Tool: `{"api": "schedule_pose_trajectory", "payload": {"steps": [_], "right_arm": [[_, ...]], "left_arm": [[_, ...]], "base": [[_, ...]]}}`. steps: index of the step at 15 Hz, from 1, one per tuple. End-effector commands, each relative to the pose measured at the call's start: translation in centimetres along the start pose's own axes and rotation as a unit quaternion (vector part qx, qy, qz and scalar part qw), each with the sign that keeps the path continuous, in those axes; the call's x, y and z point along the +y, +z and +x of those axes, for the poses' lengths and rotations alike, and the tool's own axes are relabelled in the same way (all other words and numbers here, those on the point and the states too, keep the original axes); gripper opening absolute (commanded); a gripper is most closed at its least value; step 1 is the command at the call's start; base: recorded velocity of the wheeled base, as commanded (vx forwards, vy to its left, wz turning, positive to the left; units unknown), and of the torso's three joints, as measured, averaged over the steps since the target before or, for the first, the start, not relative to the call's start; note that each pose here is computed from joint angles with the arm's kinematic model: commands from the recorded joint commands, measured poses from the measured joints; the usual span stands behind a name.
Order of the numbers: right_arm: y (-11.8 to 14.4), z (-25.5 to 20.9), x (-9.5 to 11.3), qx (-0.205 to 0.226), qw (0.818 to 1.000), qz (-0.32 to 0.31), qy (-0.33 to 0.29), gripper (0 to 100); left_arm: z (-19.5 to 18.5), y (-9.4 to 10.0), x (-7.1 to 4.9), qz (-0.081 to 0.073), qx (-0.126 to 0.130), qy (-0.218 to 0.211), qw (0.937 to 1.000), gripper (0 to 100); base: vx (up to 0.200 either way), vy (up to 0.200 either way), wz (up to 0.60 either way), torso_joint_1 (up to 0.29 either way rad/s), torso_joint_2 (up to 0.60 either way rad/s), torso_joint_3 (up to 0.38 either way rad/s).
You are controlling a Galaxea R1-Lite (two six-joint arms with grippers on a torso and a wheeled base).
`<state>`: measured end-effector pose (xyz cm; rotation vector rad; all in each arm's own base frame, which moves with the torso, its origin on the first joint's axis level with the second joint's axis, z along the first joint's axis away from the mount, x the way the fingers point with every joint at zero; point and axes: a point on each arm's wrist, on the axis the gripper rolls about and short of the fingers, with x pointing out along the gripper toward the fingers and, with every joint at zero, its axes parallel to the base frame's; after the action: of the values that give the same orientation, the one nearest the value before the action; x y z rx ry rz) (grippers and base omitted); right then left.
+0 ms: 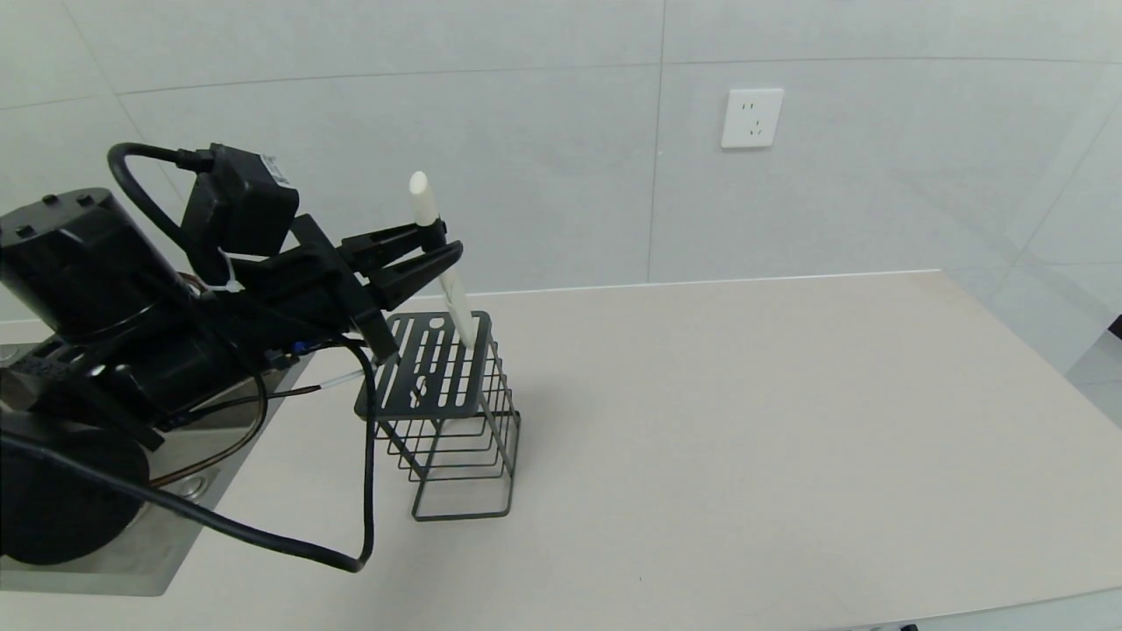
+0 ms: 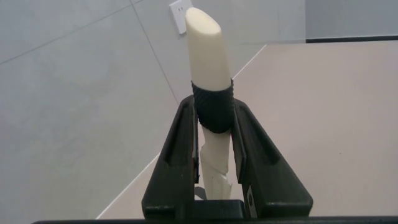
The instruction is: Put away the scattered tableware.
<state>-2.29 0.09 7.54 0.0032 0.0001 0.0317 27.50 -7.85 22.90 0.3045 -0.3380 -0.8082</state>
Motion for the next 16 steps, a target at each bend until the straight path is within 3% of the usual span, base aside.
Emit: {"api": "schedule_pose_trajectory", "payload": {"steps": [1, 16], "right_arm": [[0.0, 0.0, 0.0, 0.0, 1.0, 0.0, 0.0, 0], [0.0, 0.0, 0.0, 0.002, 1.0, -0.001, 0.0, 0]], "left_arm": [[0.1, -0.5, -0.1, -0.005, 0.007, -0.002, 1.0, 0], [0.8, -3.8, -0.5, -0.038, 0.048, -0.014, 0.998, 0]], "base": [[0.0, 0.0, 0.0, 0.0, 0.0, 0.0], [0.0, 0.0, 0.0, 0.0, 0.0, 0.0]]}}
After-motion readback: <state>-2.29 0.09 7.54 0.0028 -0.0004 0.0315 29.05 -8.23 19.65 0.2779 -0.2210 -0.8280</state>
